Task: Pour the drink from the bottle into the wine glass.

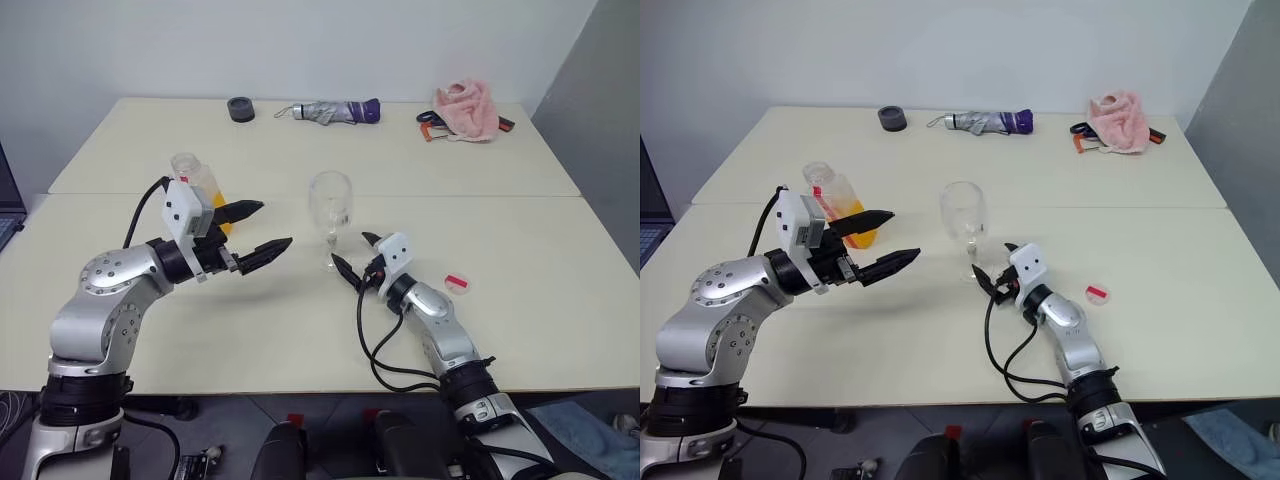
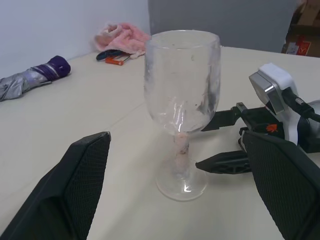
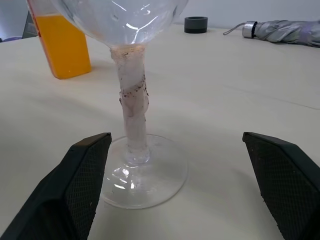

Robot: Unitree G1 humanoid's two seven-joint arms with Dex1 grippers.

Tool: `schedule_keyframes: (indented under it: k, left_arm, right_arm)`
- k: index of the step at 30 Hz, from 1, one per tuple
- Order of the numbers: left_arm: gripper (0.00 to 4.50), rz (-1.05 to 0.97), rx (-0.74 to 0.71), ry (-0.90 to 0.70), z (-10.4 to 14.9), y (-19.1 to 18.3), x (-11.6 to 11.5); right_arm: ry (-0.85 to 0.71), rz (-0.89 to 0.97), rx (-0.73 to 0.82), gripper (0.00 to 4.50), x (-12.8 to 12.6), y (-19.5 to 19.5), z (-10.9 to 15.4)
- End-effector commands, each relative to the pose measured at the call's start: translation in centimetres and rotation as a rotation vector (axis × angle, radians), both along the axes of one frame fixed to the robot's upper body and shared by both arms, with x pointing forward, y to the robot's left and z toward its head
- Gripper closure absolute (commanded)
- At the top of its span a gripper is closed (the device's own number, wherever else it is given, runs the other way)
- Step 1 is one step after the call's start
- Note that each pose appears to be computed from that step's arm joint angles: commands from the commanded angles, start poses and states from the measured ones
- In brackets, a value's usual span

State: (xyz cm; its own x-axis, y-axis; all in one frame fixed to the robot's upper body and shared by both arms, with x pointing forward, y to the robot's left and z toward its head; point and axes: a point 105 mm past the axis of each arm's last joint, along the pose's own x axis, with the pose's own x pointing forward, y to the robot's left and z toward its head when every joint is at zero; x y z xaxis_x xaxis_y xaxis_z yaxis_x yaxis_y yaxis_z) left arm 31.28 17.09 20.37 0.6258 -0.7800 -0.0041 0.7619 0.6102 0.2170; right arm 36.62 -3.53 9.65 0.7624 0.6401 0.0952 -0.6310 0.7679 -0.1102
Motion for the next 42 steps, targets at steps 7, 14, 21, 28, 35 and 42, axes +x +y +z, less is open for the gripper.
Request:
schedule_keyframes:
  k: [7, 14, 21, 28, 35, 42]
  left_arm:
    - [0.00, 0.066, -0.046, -0.097, 2.0, 0.9, 0.2]
    - [0.00, 0.121, -0.046, -0.080, 0.8, 1.6, 0.0]
    - [0.00, 0.257, -0.013, 0.064, -4.6, 4.4, -0.8]
    - [0.00, 0.600, -0.015, 0.076, -7.9, 8.9, 0.3]
    - [0.00, 0.743, -0.022, 0.072, -8.0, 11.7, 1.5]
    - [0.00, 0.726, -0.007, 0.041, -6.1, 12.4, 3.4]
  right_arm:
    - [-0.060, -0.011, -0.004, 0.02, -0.9, -1.4, 1.0]
    - [-0.066, 0.059, -0.061, 0.02, -3.0, -2.1, 1.3]
    - [-0.010, 0.219, -0.090, 0.02, -7.0, -2.6, 2.6]
    - [0.036, 0.359, -0.150, 0.02, -10.0, -3.1, 4.0]
    - [0.052, 0.434, -0.165, 0.02, -11.6, -2.7, 5.1]
    - [0.039, 0.475, -0.155, 0.02, -12.3, -2.3, 6.1]
